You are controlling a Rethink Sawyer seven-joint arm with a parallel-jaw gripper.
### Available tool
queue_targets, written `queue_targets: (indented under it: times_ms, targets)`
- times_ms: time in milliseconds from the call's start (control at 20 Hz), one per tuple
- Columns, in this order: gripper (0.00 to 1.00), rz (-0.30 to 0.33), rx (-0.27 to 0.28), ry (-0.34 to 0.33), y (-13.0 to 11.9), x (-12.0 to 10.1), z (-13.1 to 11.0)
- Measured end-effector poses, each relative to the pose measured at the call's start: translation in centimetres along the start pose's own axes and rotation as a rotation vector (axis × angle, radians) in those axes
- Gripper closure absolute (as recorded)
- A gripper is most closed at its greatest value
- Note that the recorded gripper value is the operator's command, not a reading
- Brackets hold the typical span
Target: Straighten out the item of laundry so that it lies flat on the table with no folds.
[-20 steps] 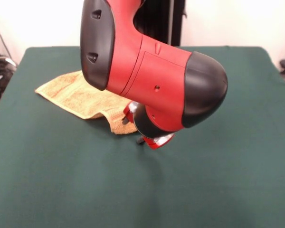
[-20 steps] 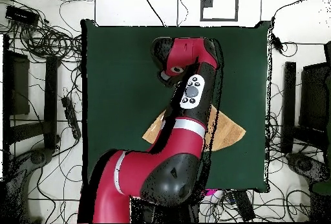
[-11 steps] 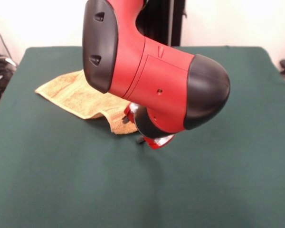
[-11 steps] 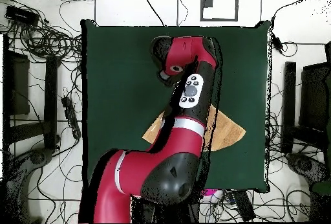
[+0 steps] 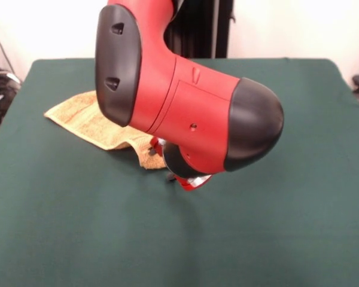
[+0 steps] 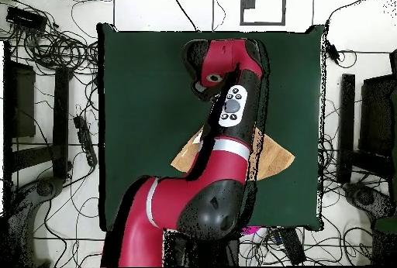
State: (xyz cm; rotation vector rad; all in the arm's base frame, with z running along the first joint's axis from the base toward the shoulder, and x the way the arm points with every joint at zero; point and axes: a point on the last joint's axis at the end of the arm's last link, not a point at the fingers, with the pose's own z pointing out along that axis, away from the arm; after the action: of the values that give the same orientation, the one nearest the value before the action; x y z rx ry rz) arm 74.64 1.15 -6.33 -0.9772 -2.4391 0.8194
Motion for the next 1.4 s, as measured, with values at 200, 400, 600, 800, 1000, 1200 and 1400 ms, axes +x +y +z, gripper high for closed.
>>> queue_targets:
  times_ms: [200, 400, 600, 800, 1000, 1200, 1400]
  targets:
    - [0.00, 0.000, 0.000, 0.005, -0.01, -0.43, 0.13]
    - [0.00, -0.001, 0.001, 0.005, 0.03, -0.39, 0.12]
    - [0.00, -0.001, 0.003, 0.003, 0.05, -0.36, 0.12]
    - [0.00, -0.002, 0.004, 0.002, 0.06, -0.34, 0.12]
    - [0.00, -0.003, 0.006, 0.000, 0.08, -0.30, 0.11]
    - [0.00, -0.004, 0.009, 0.000, 0.10, -0.12, 0.11]
    - [0.00, -0.004, 0.011, 0.001, 0.07, -0.01, 0.12]
